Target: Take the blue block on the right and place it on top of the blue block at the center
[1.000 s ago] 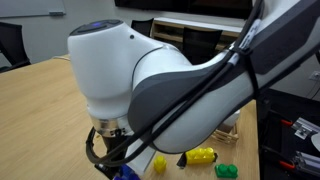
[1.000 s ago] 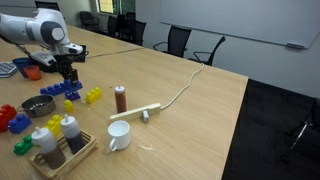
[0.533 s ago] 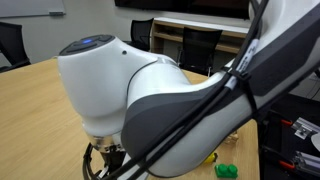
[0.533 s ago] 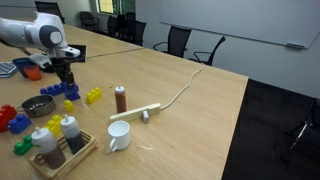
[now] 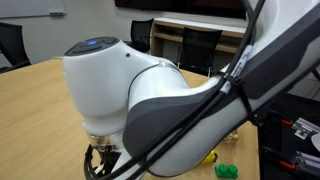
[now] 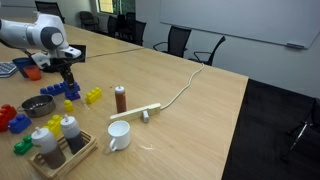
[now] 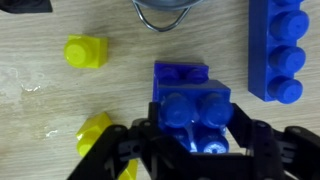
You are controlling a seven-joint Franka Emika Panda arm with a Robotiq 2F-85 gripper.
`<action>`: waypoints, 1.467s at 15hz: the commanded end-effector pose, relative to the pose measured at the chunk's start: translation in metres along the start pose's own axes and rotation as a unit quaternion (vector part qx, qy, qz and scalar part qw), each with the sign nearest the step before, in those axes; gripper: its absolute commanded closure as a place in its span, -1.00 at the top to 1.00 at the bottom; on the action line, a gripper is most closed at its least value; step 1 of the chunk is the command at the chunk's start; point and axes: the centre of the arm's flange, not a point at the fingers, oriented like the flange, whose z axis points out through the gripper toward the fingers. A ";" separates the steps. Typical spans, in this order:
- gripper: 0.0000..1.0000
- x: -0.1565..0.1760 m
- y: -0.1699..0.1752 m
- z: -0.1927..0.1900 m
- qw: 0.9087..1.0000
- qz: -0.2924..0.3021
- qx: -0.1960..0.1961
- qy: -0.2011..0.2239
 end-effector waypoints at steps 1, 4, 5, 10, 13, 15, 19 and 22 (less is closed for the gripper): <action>-0.13 -0.015 0.010 0.001 0.999 0.030 0.009 -0.007; -0.13 -0.019 0.012 0.008 0.999 0.034 0.006 -0.011; -0.13 -0.020 0.012 0.011 1.000 0.027 0.007 -0.012; -0.13 -0.022 0.010 0.027 1.000 -0.007 0.001 -0.020; -0.13 -0.023 0.008 0.038 0.999 -0.030 0.008 -0.029; -0.13 -0.022 0.008 0.045 0.999 -0.041 0.011 -0.034; -0.13 -0.020 0.011 0.062 0.997 -0.055 0.015 -0.050; -0.13 -0.019 0.013 0.071 0.996 -0.057 0.021 -0.059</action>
